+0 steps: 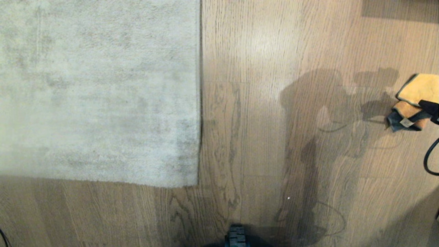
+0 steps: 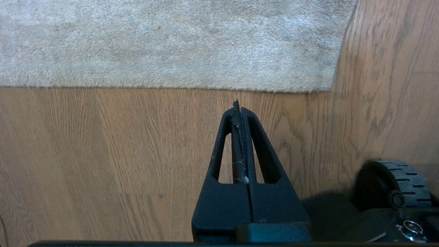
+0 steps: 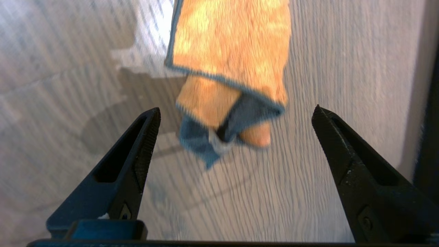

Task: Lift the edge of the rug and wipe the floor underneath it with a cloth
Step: Put down the rag

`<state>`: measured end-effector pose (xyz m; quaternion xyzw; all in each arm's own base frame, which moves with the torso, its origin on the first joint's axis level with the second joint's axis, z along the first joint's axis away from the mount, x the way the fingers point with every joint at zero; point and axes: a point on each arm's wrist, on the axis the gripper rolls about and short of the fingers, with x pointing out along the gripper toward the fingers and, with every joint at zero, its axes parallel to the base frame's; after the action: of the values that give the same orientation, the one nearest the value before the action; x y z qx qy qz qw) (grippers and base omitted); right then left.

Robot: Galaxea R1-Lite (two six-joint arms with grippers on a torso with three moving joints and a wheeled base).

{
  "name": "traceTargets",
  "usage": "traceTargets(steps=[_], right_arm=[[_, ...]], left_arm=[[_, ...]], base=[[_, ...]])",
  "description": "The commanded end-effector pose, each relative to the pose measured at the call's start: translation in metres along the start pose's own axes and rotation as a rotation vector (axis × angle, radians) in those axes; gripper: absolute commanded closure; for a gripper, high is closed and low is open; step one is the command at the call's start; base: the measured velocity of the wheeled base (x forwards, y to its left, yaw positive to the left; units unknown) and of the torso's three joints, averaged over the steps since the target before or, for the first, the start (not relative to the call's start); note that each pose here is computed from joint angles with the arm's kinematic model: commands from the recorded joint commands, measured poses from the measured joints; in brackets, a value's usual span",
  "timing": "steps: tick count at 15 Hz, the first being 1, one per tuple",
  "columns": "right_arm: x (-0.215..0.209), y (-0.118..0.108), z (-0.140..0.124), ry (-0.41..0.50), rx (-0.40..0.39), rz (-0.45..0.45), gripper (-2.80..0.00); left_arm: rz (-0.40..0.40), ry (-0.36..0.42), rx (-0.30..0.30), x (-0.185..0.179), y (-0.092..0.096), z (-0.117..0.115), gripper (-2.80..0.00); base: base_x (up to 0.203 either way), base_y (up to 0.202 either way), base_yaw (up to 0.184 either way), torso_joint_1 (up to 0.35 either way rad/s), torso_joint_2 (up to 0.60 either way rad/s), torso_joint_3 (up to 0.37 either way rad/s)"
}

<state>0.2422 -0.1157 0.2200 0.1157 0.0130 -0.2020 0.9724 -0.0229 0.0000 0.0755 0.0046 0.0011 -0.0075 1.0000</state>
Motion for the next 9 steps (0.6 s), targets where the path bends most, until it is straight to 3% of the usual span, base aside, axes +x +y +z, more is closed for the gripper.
traceTargets(steps=[1,9], right_arm=[[-0.027,0.003,0.003,-0.033,-0.004,0.010,-2.80],[-0.110,0.003,-0.019,-0.068,-0.071,0.058,-2.80]], left_arm=[[0.000,-0.001,0.000,0.000,0.000,0.000,0.00],[0.000,-0.001,0.000,0.000,0.000,0.000,0.00]], base=[[0.000,0.000,0.000,0.000,0.00,0.000],[0.000,0.000,0.000,0.000,0.00,0.000]])
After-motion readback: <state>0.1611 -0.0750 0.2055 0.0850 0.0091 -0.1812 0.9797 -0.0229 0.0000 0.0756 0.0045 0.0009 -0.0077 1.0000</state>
